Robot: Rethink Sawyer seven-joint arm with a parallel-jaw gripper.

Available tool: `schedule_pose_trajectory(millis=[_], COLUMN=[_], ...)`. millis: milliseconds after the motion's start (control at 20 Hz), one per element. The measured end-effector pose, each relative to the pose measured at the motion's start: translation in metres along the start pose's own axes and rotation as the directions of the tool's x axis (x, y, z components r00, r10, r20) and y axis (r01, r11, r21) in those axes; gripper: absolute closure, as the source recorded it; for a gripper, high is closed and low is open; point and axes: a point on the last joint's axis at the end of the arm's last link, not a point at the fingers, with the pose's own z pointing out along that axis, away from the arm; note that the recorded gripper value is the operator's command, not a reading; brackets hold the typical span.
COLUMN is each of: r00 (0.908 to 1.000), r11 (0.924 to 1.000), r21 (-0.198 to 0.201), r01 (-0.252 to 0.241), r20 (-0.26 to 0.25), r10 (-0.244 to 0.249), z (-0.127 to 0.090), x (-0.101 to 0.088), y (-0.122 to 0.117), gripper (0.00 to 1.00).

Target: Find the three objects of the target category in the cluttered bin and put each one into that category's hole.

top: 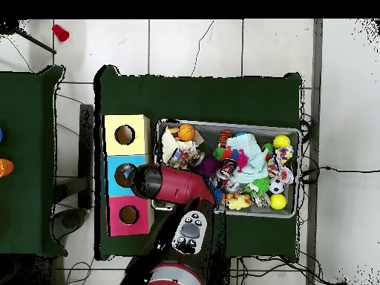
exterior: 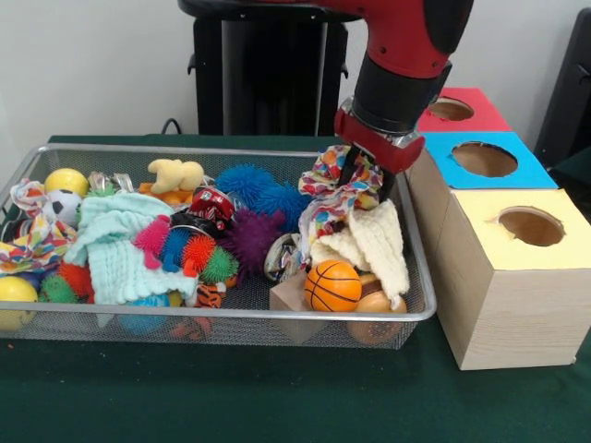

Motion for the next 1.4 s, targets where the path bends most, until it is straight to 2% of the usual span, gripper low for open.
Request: schedule_pose_trajectory(millis=[150, 350, 600, 800, 1200, 1400], r00=[0.9999, 0.9998, 0.9997, 0.9994, 0.9994, 0.9994], r11=[1.0, 0.9999, 0.999, 0.9979, 0.9978, 0.9959], r21=[0.005, 0.017, 0.039, 0.055, 0.06, 0.087], r01=[0.003, 0.0, -0.025, -0.034, -0.027, -0.023], r20=[0.011, 0.018, -0.004, -0.003, 0.025, 0.029], r10=[-0.003, -0.001, 0.025, 0.034, 0.025, 0.02], z=[-0.007, -0.028, -0.063, -0.079, -0.088, -0.08], x=[0.0, -0.002, -0.01, -0.018, -0.027, -0.031], y=[-0.001, -0.005, -0.016, -0.026, -0.033, -0.043], gripper=[0.0, 0.0, 0.0, 0.0, 0.0, 0.0])
